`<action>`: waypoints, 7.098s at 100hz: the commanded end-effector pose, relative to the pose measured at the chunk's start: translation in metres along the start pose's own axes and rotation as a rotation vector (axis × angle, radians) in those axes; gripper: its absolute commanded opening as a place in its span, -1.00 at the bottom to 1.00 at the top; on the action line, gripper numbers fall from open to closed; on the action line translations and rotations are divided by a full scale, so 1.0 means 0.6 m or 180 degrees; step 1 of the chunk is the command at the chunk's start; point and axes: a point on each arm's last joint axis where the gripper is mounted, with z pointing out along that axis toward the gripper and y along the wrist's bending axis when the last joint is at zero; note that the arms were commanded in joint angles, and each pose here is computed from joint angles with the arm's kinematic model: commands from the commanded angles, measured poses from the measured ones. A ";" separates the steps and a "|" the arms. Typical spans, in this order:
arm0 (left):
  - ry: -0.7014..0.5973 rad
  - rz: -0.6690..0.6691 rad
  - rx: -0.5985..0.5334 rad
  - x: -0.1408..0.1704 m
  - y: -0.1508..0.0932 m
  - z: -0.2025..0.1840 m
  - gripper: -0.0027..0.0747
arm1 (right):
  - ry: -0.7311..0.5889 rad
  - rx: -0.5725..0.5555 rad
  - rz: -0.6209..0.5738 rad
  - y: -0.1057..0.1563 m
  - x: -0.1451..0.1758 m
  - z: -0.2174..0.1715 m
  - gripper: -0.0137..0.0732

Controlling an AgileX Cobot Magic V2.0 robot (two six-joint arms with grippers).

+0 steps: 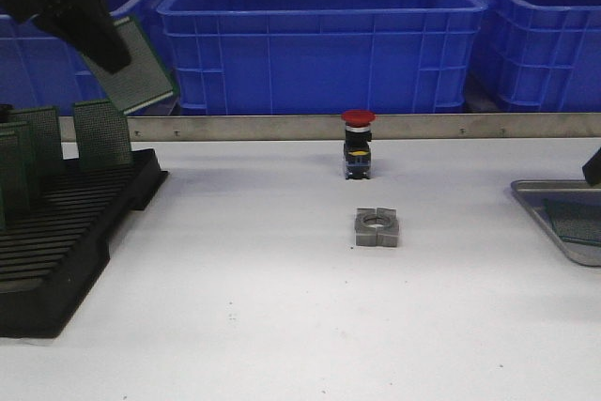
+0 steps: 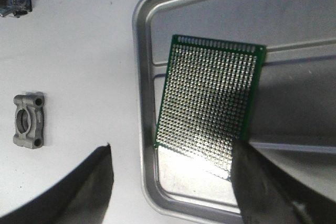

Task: Place circuit board on tray

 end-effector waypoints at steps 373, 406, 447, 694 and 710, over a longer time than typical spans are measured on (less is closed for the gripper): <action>-0.1132 0.0490 0.0583 -0.238 -0.138 -0.016 0.78 | -0.0926 -0.1664 -0.3542 0.344 0.045 -0.062 -0.84; -0.1132 0.0490 0.0583 -0.238 -0.138 -0.016 0.78 | -0.0651 -0.0943 -0.2048 0.208 -0.012 -0.096 -0.84; -0.1132 0.0490 0.0583 -0.238 -0.138 -0.016 0.78 | -0.0333 -0.0808 -0.0368 0.056 -0.039 -0.060 -0.84; -0.1323 -0.0790 -0.0808 -0.208 -0.102 -0.153 0.78 | -0.0705 -0.0185 -0.0993 0.144 -0.039 -0.066 0.61; -0.1415 -0.1181 -0.1254 -0.156 -0.097 -0.201 0.78 | -0.1048 -0.0131 -0.1406 0.210 -0.028 -0.106 0.61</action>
